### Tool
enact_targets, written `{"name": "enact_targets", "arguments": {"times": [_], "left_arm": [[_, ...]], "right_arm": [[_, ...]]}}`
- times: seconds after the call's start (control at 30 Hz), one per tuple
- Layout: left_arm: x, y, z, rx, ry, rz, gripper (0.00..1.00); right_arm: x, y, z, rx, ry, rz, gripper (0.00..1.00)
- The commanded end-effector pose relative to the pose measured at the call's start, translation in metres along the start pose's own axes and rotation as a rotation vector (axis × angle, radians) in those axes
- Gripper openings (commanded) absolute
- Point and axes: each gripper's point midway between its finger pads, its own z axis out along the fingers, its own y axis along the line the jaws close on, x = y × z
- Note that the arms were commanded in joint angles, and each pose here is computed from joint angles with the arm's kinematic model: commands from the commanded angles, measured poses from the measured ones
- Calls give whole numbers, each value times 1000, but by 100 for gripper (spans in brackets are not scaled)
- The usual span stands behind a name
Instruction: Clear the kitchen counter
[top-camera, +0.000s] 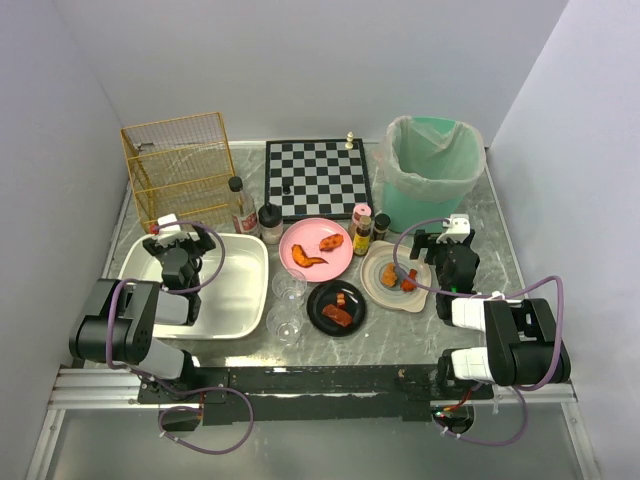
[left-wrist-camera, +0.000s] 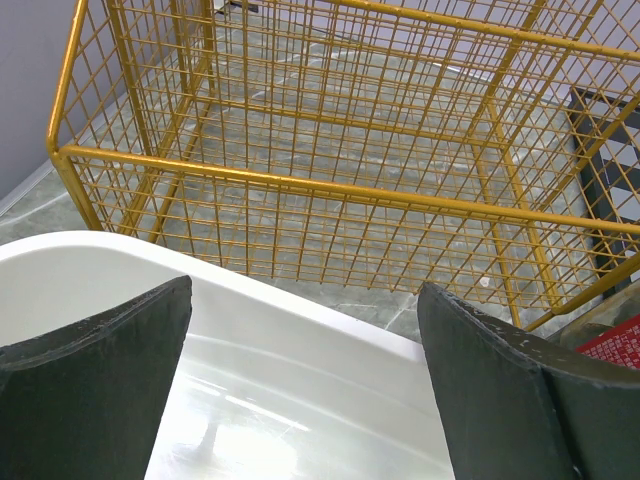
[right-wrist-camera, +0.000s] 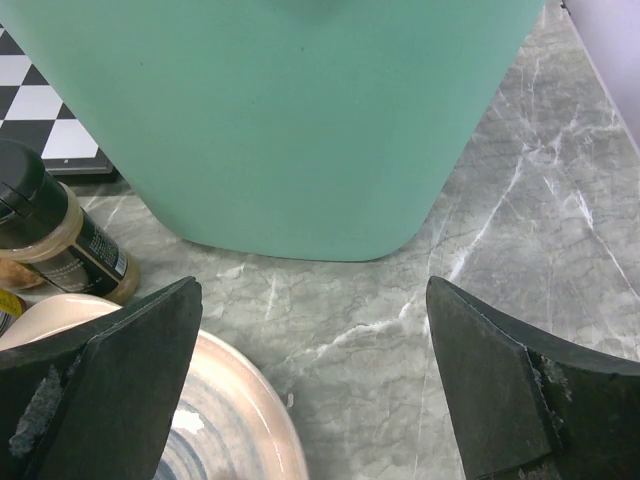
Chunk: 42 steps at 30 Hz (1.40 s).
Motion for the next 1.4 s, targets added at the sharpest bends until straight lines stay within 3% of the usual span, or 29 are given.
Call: {"name": "enact_targets", "arguments": {"times": [0.0, 0.27, 0.53, 0.6, 0.67, 0.8, 1.1, 1.37], "left_arm": [[-19, -4, 4, 9, -66, -17, 99], [-18, -4, 5, 7, -63, -17, 99], [-38, -4, 0, -12, -101, -26, 99], [-48, 0, 1, -73, -75, -41, 99], [-42, 6, 1, -164, 25, -95, 99], [-49, -11, 8, -166, 118, -146, 99], [-97, -26, -17, -132, 120, -310, 99], [-125, -32, -36, -125, 183, -406, 99]], "right_arm": [[-23, 4, 7, -12, -66, 2, 100], [-23, 7, 7, -33, -69, 2, 100], [-46, -14, -9, 95, -88, 46, 100], [-49, -18, -19, 128, -87, 109, 100], [-57, -19, -27, 143, -99, 170, 100], [-73, -27, -38, 225, -55, 327, 100], [-96, -17, -49, 235, 68, 532, 100], [-107, -1, -54, 157, 113, 545, 100]]}}
